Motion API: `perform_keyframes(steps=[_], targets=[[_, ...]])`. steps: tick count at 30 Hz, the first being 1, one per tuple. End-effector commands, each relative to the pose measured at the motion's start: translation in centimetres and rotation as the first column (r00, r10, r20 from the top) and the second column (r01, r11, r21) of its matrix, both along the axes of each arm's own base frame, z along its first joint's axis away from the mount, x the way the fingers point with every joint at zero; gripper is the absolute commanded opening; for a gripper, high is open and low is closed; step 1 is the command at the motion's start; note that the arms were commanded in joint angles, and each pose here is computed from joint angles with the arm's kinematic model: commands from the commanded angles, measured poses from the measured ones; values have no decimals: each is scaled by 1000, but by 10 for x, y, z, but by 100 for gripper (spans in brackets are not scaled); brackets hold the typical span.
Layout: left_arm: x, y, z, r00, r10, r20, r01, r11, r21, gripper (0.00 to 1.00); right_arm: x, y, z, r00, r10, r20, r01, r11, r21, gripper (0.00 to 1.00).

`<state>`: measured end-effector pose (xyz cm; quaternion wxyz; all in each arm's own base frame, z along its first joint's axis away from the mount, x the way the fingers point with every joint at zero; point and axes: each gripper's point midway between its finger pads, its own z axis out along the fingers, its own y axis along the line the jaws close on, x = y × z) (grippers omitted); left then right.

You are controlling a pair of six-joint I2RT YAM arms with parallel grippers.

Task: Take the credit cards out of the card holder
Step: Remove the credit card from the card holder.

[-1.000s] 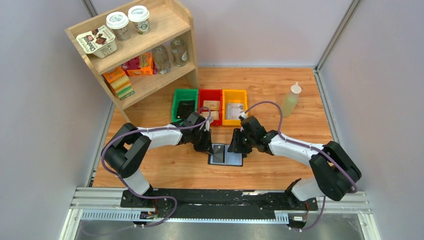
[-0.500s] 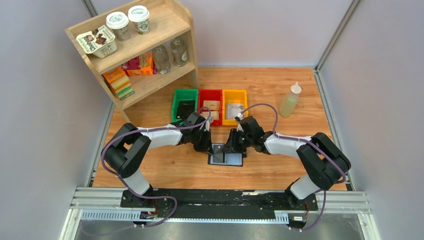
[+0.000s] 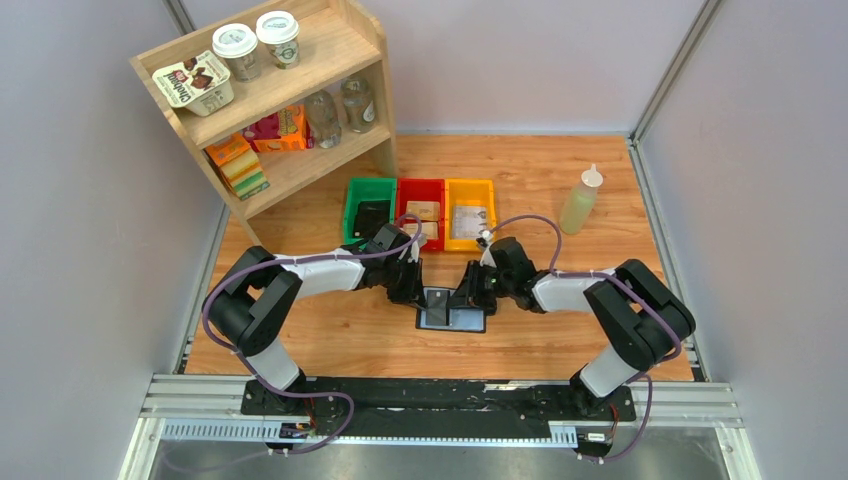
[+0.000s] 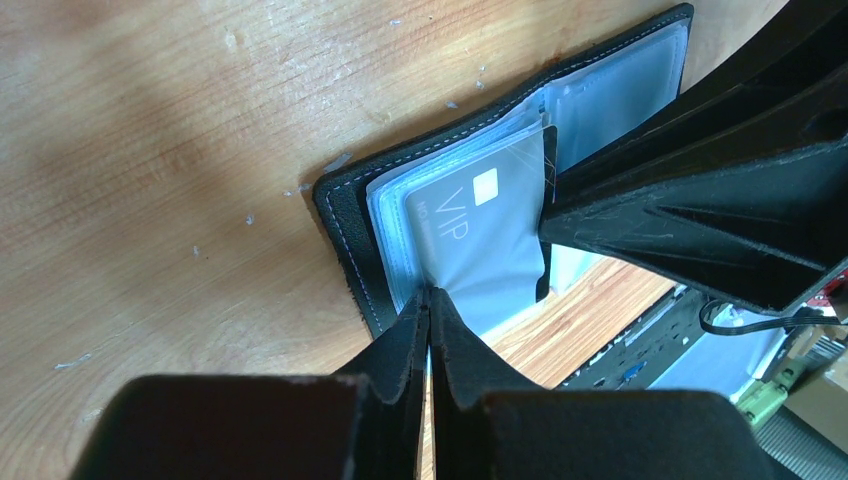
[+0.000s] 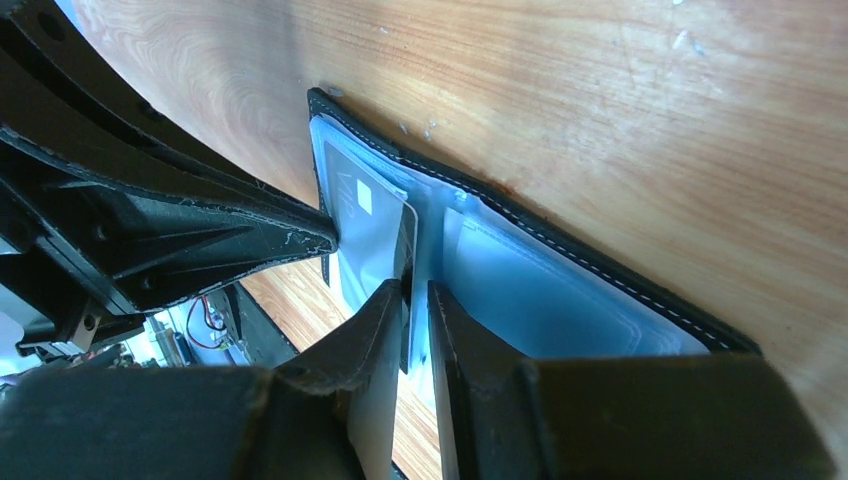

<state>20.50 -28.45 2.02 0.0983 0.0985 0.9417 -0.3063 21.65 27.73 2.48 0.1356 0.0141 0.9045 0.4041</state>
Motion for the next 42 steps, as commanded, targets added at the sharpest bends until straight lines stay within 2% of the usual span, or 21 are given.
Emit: perform_keyframes(steps=[1,19,22,26,42], targets=[[-8,19,-15,1000,0,-8,1,996,95,6,1,-3,2,1000,-9,6,9,998,60,24],[-8,18,-14,1000,-8,-9,8,996,93,6,-1,14,4,998,69,-5,-68,990,121,20],[-7,18,-14,1000,-6,-5,7,996,93,6,-1,18,7,997,82,3,-82,987,135,15],[-8,20,-14,1000,-2,-6,3,995,100,5,-2,15,8,997,83,6,-83,988,129,0],[-6,23,-12,1000,10,6,-11,995,102,6,-2,-28,13,998,50,24,-51,999,15,0]])
